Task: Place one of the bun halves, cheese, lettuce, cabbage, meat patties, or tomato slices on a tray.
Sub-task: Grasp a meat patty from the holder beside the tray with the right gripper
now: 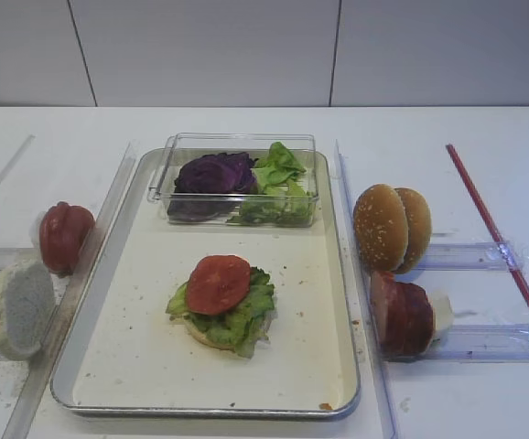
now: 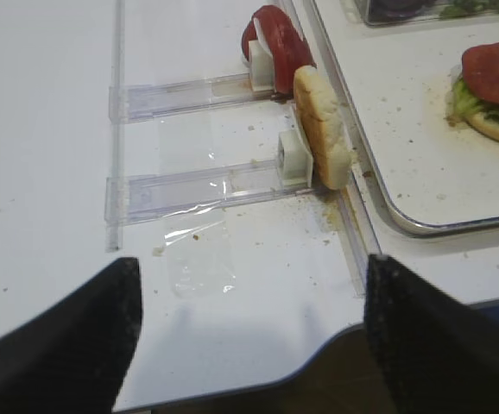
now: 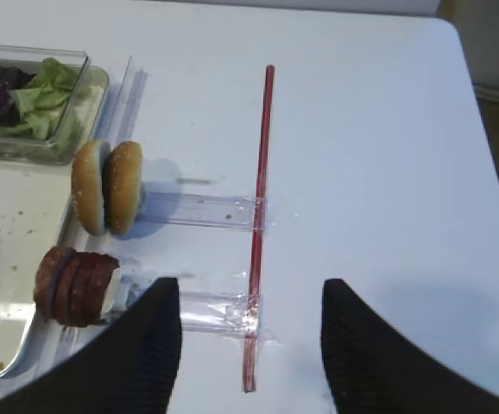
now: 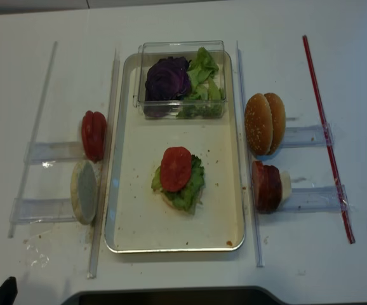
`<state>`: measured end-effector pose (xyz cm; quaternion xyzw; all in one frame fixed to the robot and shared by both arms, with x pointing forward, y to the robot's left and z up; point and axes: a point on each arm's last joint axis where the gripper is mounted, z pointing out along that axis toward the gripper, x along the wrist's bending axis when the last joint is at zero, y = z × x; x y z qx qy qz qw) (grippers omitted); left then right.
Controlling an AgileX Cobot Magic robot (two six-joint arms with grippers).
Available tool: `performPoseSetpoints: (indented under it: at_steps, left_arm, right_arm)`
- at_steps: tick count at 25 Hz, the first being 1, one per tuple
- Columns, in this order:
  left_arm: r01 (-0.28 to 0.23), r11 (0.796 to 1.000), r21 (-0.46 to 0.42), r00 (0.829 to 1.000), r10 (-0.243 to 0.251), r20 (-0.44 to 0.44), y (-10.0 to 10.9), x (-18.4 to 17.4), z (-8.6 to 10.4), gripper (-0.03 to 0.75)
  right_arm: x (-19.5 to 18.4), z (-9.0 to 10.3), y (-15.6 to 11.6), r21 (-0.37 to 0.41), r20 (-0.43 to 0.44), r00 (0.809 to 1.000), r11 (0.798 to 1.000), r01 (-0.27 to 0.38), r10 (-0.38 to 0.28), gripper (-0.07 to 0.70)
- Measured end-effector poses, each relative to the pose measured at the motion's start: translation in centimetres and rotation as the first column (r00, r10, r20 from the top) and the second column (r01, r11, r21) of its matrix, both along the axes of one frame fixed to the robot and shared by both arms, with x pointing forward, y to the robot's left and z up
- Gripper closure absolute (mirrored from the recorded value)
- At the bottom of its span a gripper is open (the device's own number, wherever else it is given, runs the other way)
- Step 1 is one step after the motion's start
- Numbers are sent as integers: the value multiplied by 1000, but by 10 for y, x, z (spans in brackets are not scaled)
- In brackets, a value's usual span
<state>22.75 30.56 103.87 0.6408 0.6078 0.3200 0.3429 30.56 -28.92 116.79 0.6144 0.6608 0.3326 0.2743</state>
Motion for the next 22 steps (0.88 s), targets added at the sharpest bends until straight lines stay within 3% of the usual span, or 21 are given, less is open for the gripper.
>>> performPoseSetpoints:
  at_steps: [8, 22]
  left_arm:
    - [0, 1000, 0, 1000, 0, 0, 0, 0, 0, 223]
    - [0, 1000, 0, 1000, 0, 0, 0, 0, 0, 223]
  right_arm:
    - [45, 16, 14, 168, -152, 983, 983, -77, 103, 239]
    - [101, -5, 26, 337, -303, 930, 936, -100, 209, 239]
